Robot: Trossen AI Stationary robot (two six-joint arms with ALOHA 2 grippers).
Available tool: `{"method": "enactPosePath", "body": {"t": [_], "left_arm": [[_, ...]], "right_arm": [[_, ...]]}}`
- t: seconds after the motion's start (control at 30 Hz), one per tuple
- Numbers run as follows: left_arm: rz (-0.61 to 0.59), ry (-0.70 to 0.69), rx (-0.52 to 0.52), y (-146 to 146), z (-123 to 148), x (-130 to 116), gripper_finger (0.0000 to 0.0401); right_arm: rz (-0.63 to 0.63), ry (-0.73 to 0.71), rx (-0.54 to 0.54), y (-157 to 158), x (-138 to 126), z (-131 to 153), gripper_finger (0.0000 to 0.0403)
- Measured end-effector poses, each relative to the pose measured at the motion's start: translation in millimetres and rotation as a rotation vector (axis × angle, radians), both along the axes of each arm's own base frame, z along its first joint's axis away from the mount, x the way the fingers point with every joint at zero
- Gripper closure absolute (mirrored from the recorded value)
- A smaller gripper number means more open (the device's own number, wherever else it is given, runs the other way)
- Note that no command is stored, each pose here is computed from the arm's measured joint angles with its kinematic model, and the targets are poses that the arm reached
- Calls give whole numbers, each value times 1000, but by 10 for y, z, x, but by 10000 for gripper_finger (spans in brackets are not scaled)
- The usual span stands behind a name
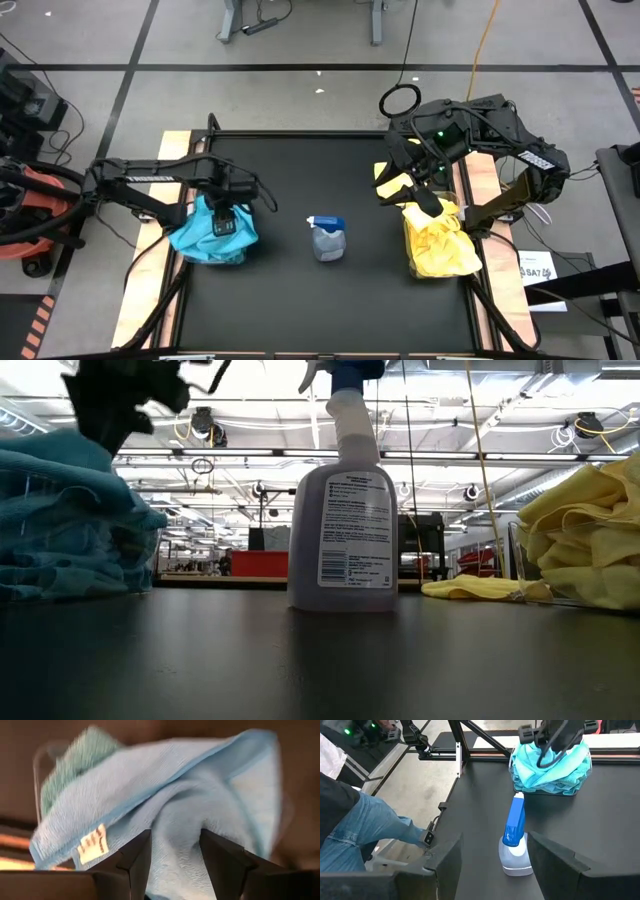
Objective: Sort microfiber towel by color & place in baskets
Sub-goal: Put the blue microfiber cloth into the left transparent bin, then put the yellow microfiber cloth into the right transparent bin
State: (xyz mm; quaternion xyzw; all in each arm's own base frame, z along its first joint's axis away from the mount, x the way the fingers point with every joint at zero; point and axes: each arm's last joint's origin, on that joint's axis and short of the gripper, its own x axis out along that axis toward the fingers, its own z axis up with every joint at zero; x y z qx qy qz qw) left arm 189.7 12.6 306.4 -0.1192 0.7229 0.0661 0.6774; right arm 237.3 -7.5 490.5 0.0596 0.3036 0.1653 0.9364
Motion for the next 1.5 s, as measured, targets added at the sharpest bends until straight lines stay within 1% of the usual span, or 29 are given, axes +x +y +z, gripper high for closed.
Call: {"method": "enactPosePath", "body": {"t": [0.17, 0.33, 0.4, 0.63, 0.77, 0.97, 1.1, 1.2, 1.33, 1.5], "left_arm": [[80, 95, 27, 4, -294, -47, 226], [160, 142, 72, 11, -550, -86, 226], [167, 157, 91, 15, -642, -105, 226], [196, 107, 94, 16, -921, -95, 226], [196, 102, 97, 17, -943, -96, 226], [193, 156, 97, 14, -826, -126, 226], [196, 159, 67, 6, -654, -120, 226], [201, 108, 35, -2, -481, -95, 226], [208, 3, 17, -3, -207, -55, 226], [231, -140, 10, -3, 153, -36, 226]], "right_arm": [[4, -2, -4, 0, 0, 0, 191], [12, -7, -15, 0, 0, 0, 191], [16, -9, -20, 0, 0, 0, 191], [18, -15, -24, 0, 2, 3, 191], [16, -15, -21, 0, 3, 4, 191], [15, -14, -18, 0, 3, 4, 191], [15, -13, -18, 0, 3, 4, 191], [15, -14, -18, 0, 3, 4, 191], [16, -5, -18, 1, -3, -3, 191], [19, 47, -18, 3, -34, -43, 191]]}}
